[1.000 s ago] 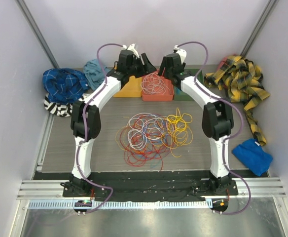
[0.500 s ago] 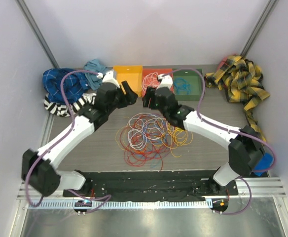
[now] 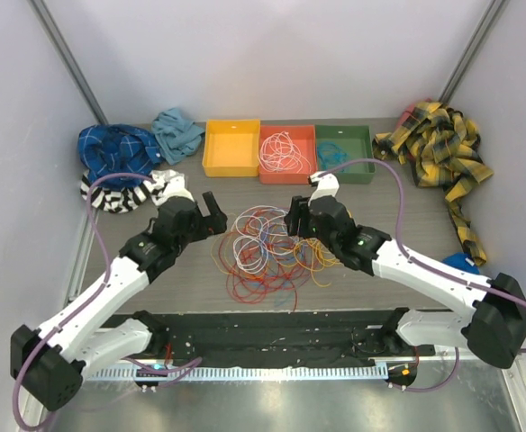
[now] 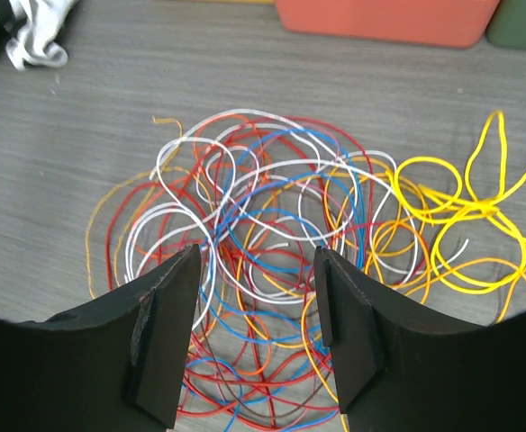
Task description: Untangle the cables
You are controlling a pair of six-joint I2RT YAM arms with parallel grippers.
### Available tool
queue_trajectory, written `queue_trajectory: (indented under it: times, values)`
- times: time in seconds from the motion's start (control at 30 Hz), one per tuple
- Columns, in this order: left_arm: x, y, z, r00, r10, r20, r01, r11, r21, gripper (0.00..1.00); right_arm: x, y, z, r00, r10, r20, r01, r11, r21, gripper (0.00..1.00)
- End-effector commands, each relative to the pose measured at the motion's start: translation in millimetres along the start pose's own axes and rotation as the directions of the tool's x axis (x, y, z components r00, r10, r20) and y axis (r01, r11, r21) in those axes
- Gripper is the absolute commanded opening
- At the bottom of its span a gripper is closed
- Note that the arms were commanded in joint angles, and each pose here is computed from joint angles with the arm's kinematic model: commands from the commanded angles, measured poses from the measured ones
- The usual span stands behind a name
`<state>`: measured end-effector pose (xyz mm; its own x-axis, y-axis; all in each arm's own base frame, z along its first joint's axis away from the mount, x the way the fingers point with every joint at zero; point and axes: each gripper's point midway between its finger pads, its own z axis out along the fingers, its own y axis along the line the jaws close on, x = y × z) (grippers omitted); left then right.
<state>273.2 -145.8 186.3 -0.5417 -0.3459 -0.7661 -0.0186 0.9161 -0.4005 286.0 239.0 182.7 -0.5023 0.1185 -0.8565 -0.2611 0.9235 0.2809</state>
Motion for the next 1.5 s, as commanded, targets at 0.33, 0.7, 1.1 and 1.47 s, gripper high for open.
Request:
queue_trajectory:
  times: [0.33, 0.7, 1.1, 1.47]
  values:
    - [45, -4, 119, 0.979, -0.044, -0.198, 0.021, 0.993, -0.118, 0.36, -11, 3, -4, 0.999, 0.006, 0.052, -0.005, 1.000, -0.008, 0.59]
    - [48, -18, 148, 0.977, -0.022, -0.210, 0.008, 0.998, -0.068, 0.50, 4, -12, -12, 0.999, -0.014, 0.045, 0.014, 1.000, 0.013, 0.58]
    - [68, -4, 162, 0.965, -0.007, -0.262, -0.025, 0.993, -0.118, 0.38, 7, -17, -11, 0.999, -0.021, 0.043, 0.020, 0.999, 0.031, 0.58]
    - [59, -3, 161, 0.972, -0.013, -0.235, -0.015, 0.993, -0.117, 0.27, 17, -19, -7, 1.000, -0.018, 0.017, 0.017, 0.999, 0.037, 0.58]
